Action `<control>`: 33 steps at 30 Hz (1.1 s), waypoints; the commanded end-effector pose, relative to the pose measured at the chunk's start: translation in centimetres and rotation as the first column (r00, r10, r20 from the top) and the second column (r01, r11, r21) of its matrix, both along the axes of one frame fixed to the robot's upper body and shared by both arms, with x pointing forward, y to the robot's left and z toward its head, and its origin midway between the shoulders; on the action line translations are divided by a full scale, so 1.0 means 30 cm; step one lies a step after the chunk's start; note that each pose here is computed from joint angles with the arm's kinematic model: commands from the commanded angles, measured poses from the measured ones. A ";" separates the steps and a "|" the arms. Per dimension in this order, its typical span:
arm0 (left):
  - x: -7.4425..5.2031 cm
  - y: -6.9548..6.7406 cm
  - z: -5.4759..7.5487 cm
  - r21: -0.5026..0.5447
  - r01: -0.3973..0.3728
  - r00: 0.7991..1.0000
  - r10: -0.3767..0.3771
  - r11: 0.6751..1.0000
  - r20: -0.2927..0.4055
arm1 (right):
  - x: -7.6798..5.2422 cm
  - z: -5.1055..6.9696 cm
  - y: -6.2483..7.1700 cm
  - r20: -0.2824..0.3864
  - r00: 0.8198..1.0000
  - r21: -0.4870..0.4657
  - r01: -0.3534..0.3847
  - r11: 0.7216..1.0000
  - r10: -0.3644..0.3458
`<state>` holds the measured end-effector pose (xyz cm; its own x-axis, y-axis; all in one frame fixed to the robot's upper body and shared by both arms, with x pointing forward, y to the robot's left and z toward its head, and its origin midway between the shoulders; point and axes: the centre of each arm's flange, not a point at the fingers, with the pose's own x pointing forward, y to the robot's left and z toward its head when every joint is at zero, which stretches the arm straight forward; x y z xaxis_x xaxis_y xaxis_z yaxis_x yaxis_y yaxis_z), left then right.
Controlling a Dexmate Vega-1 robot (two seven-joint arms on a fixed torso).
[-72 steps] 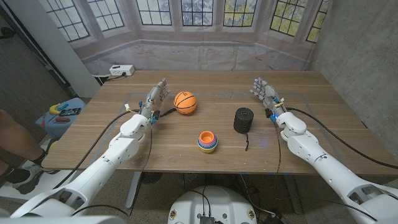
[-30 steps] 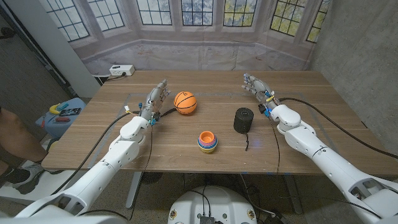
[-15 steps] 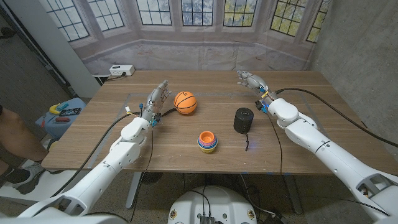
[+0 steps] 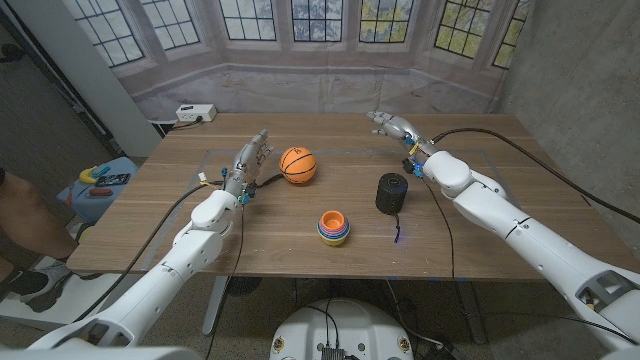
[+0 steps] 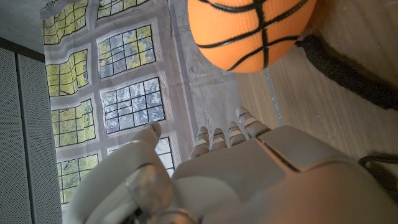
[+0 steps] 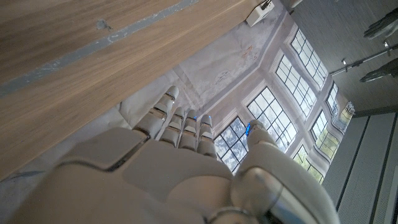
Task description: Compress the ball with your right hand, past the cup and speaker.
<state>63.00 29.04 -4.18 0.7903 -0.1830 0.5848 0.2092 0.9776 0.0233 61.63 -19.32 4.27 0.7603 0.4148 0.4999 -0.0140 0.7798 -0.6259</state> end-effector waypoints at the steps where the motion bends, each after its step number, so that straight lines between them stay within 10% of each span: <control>1: -0.022 0.031 -0.007 0.008 -0.008 1.000 0.008 1.000 -0.001 | -0.021 0.016 0.095 0.031 0.999 -0.142 0.044 0.989 -0.040; 33: -0.113 0.158 -0.017 0.007 -0.093 0.995 0.093 0.996 0.018 | -0.011 0.049 0.328 0.073 0.997 -0.422 0.066 0.904 -0.039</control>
<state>60.24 32.74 -4.62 0.7927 -0.1413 0.5930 0.1470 0.9884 0.0390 60.97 -12.75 5.14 0.7676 0.5141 0.3828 0.0633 0.5336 -0.8434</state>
